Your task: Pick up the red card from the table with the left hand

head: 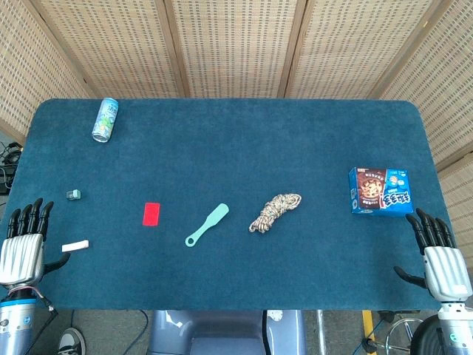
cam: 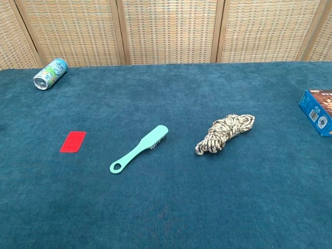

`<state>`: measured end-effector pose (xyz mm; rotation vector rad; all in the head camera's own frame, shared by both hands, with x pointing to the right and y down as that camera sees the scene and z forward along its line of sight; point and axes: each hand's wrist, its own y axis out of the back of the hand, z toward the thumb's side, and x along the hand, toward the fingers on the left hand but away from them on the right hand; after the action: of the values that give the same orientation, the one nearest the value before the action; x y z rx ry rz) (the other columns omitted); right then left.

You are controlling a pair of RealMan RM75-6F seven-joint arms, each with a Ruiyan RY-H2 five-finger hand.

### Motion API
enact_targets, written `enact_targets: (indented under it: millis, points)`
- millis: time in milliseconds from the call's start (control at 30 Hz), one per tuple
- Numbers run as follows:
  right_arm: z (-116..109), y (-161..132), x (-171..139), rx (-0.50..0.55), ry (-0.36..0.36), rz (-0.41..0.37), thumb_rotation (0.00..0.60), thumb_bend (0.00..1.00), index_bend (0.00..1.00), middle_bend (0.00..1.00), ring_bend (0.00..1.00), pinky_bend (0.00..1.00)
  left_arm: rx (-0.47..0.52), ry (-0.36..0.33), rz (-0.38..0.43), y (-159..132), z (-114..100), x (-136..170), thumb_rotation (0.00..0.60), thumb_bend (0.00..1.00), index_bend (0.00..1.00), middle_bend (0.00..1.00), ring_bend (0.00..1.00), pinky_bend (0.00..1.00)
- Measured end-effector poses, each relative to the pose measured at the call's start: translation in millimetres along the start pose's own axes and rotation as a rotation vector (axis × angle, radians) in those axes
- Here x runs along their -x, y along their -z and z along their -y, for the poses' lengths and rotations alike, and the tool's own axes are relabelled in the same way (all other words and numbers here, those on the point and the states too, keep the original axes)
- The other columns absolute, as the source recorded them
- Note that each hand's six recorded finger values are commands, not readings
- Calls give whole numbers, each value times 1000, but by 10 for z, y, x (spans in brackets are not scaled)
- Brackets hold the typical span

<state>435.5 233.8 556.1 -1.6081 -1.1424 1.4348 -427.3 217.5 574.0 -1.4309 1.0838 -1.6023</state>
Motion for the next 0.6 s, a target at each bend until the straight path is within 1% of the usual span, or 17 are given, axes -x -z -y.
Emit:
enact_targets:
  millis: [333,600]
  points:
    - [-6,-9,-8,1,1,-5,600,0,0,0,0,0,5,0,2,-2,-6,7,600,35,0,0,0,0]
    - [11,-1,3,0,-6,1,600,0,0,0,0,0,2,12,6,-14,29,-6,600,35,0,0,0,0]
